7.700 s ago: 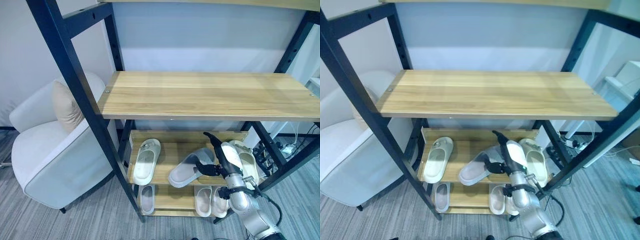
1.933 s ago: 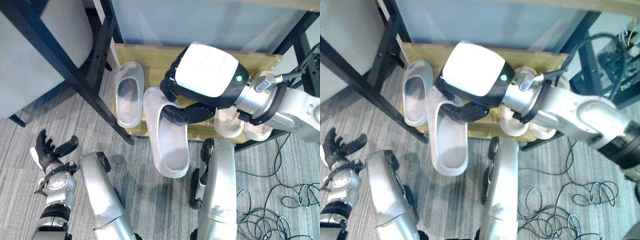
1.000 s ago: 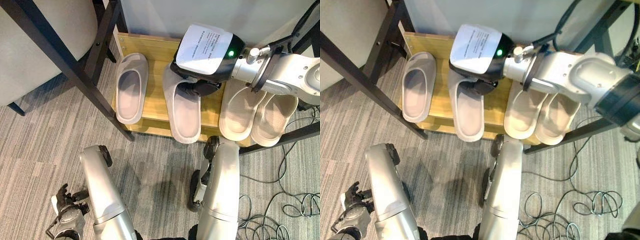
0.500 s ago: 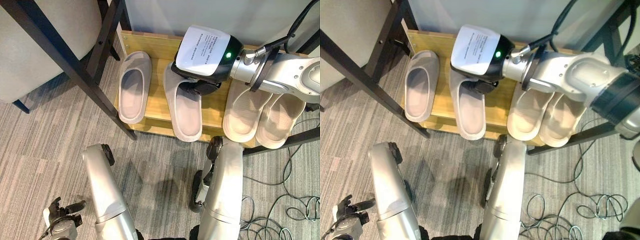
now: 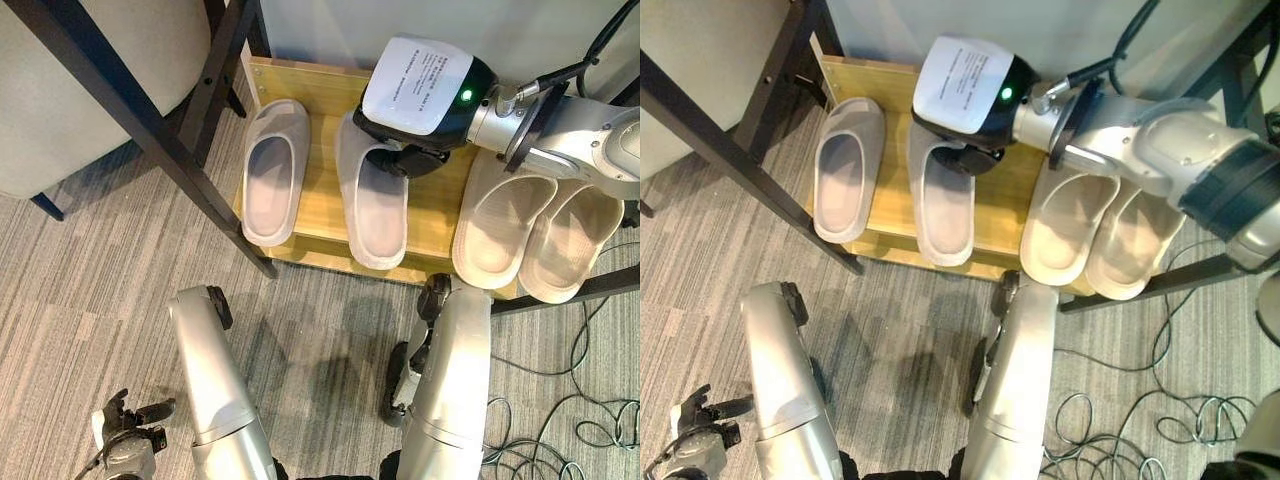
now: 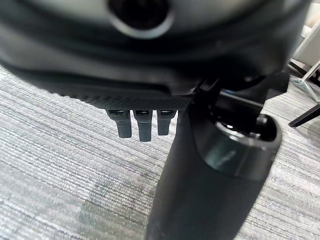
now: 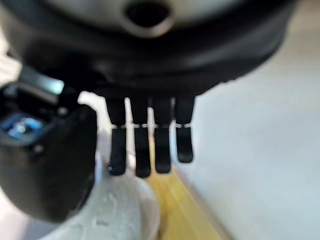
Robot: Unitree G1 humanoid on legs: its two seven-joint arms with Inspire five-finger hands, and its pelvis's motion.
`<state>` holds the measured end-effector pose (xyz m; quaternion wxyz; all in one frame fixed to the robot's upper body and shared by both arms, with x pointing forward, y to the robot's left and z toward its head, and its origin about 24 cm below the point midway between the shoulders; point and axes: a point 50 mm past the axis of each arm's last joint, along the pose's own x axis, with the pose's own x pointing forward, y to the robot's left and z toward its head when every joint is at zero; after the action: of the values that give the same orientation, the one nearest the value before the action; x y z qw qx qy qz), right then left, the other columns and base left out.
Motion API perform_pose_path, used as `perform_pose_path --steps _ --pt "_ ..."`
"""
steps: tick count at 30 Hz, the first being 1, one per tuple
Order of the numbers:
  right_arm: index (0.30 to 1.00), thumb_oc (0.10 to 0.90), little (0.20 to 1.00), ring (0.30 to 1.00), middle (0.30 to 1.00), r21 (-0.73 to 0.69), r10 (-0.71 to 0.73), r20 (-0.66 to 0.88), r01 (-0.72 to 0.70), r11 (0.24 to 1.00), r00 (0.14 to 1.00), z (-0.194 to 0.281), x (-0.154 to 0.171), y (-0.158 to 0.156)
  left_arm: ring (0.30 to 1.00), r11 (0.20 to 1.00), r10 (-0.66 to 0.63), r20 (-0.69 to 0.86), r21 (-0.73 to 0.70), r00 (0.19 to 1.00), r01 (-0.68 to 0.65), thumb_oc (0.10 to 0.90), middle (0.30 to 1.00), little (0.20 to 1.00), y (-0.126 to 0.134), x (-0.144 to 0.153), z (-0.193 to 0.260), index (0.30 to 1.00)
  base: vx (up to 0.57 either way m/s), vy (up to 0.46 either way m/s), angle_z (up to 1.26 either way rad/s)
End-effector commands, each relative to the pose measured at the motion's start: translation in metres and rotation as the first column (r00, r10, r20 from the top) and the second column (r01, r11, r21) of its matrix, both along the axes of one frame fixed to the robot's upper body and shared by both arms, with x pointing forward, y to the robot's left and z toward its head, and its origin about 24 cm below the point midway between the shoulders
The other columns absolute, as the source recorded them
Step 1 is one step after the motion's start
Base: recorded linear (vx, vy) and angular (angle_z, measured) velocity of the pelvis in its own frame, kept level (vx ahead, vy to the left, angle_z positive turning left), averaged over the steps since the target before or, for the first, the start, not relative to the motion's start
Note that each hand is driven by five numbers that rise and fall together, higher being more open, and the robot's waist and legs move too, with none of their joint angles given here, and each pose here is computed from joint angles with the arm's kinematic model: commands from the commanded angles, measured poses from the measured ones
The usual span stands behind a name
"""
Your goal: Arrange the slippers neatly on the shoe rack.
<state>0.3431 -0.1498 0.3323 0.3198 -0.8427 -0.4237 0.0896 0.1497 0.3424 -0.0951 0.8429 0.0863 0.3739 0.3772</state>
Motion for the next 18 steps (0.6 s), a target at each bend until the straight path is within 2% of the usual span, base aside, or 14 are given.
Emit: perform_pose_path --steps 1,8,18 --pt "0.9 0.8 0.9 0.9 0.9 0.244 0.055 0.331 -0.142 0.959 0.942 0.11 -0.039 0.008 0.9 0.987 -0.096 -0.054 0.124 0.994 0.102 0.8 0.9 0.9 0.02 -0.009 0.012 0.9 0.0 0.0 0.0" --pt "0.9 0.8 0.9 0.9 0.9 0.278 0.079 0.294 -0.165 0.946 0.952 0.105 -0.039 0.01 0.9 0.985 -0.123 -0.111 0.105 0.986 0.135 0.8 0.9 0.9 0.016 -0.016 0.005 0.9 0.0 0.011 0.02" --pt "0.9 0.8 0.9 0.9 0.9 0.439 0.107 0.171 -0.173 0.882 0.979 0.095 -0.033 0.007 0.9 0.988 -0.129 -0.128 0.066 0.983 0.138 0.8 0.9 0.9 0.015 -0.018 0.002 0.9 0.0 0.003 0.0"
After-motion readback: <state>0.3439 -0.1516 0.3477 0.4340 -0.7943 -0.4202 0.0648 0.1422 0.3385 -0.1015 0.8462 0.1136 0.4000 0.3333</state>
